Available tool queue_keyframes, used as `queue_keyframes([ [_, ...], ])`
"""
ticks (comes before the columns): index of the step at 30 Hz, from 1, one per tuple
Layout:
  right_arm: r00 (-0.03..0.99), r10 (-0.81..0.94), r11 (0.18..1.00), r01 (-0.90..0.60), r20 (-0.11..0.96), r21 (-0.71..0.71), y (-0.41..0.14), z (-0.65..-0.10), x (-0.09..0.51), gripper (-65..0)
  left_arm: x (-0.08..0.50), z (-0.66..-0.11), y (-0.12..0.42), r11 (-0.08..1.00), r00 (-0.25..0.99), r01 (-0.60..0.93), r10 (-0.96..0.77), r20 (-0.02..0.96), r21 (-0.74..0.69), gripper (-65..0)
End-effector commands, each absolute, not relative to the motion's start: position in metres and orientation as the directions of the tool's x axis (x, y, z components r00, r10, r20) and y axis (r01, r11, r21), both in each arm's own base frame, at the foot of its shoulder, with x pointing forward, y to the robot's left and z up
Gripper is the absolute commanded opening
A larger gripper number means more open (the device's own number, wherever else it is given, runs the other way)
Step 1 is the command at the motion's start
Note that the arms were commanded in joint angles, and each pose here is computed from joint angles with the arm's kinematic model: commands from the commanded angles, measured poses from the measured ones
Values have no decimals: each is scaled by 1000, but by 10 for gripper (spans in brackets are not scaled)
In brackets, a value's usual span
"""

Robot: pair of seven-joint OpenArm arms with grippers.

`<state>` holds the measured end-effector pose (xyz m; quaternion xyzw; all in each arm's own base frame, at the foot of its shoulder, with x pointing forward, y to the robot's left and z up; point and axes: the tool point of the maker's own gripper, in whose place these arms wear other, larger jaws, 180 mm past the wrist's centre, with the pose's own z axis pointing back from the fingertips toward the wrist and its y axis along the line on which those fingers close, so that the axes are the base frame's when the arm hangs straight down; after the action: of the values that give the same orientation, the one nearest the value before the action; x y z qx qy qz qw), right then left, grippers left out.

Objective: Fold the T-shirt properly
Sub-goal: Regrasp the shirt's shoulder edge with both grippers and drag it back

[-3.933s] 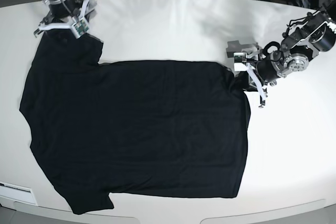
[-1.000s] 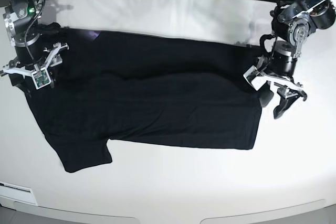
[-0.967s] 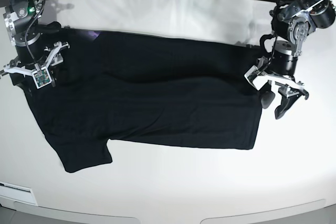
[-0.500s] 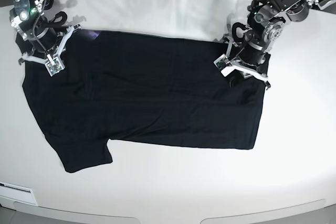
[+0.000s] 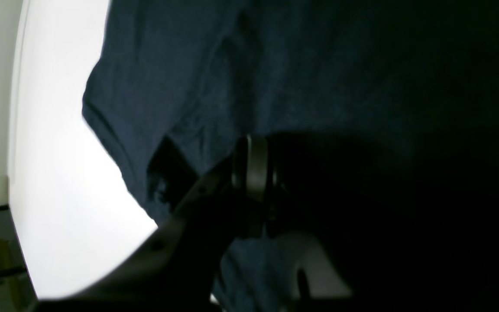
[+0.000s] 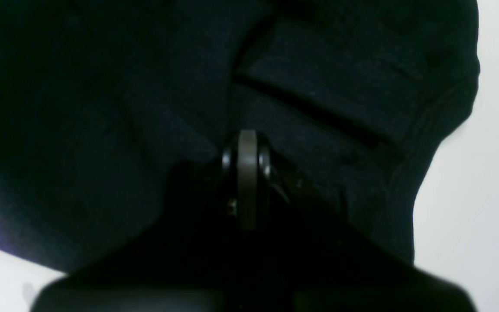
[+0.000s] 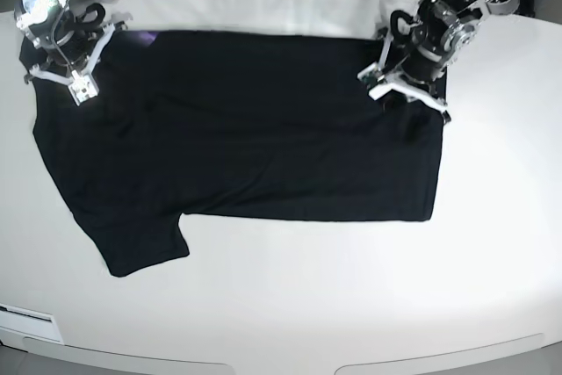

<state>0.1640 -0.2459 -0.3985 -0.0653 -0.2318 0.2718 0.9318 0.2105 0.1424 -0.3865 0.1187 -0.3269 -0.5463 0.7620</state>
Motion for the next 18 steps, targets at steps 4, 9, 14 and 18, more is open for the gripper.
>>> queue_keyframes([
  [4,774,572,820,-533,271,-208,-248,-404,117,-650,160,-395,157,321,210,839,-936,283,440,-650],
  [9,778,585,811,-556,229,-181,-244,-400,85,-650,132,-380,153,269,156,852,-949,272,449,-650],
  [14,783,571,821,-536,248,-197,-245,-395,87,-650,143,-369,155,242,112,808,-958,263,537,-650],
  [18,773,585,807,-527,244,-267,-256,-392,95,-650,163,-359,163,259,120,766,-957,265,588,-650],
])
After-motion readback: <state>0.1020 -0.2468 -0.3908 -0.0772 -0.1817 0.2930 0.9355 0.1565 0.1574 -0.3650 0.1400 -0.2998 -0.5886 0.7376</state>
